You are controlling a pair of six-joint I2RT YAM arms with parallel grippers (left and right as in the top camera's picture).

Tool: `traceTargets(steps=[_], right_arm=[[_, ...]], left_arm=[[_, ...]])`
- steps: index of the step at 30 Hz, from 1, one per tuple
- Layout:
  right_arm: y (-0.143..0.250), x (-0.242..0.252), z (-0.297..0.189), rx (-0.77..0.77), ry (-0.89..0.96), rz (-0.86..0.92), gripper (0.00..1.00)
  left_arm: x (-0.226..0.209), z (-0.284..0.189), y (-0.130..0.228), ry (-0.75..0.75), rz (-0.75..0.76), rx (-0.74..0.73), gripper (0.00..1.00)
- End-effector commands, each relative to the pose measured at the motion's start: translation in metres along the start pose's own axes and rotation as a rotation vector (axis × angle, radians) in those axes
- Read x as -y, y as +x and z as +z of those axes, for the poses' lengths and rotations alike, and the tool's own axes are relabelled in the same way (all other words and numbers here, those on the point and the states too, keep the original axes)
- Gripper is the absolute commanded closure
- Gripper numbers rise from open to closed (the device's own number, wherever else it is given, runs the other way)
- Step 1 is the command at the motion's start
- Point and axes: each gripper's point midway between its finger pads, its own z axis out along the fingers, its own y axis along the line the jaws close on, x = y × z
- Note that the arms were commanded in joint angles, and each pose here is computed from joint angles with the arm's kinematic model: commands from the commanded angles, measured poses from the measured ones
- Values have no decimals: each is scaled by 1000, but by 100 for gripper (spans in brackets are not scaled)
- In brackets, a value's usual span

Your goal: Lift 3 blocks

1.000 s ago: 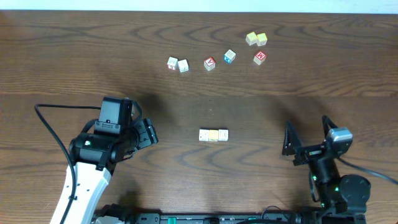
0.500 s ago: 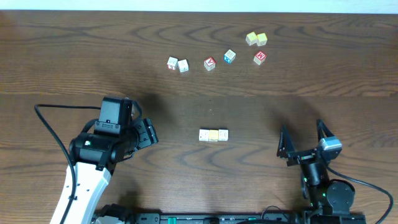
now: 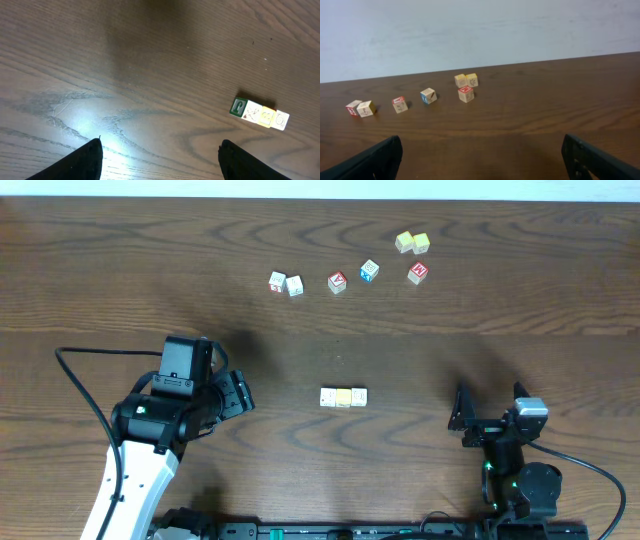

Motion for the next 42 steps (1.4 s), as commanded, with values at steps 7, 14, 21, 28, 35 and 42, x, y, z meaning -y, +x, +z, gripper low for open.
traceTargets(steps=[7, 14, 21, 28, 35, 42], right_arm=[[0, 5, 0, 3, 28, -8, 1], [0, 5, 0, 3, 28, -8, 1], [0, 5, 0, 3, 28, -8, 1], [0, 5, 0, 3, 28, -8, 1], [0, 5, 0, 3, 28, -8, 1], [0, 5, 0, 3, 28, -8, 1]], left_arm=[[0, -4, -6, -5, 5, 21, 25], [0, -4, -6, -5, 5, 21, 25], [-13, -5, 7, -61, -1, -23, 25], [-1, -19, -1, 46, 261, 107, 25], [-20, -41, -5, 85, 372, 402, 25], [-31, -55, 2, 96, 443, 669, 25]])
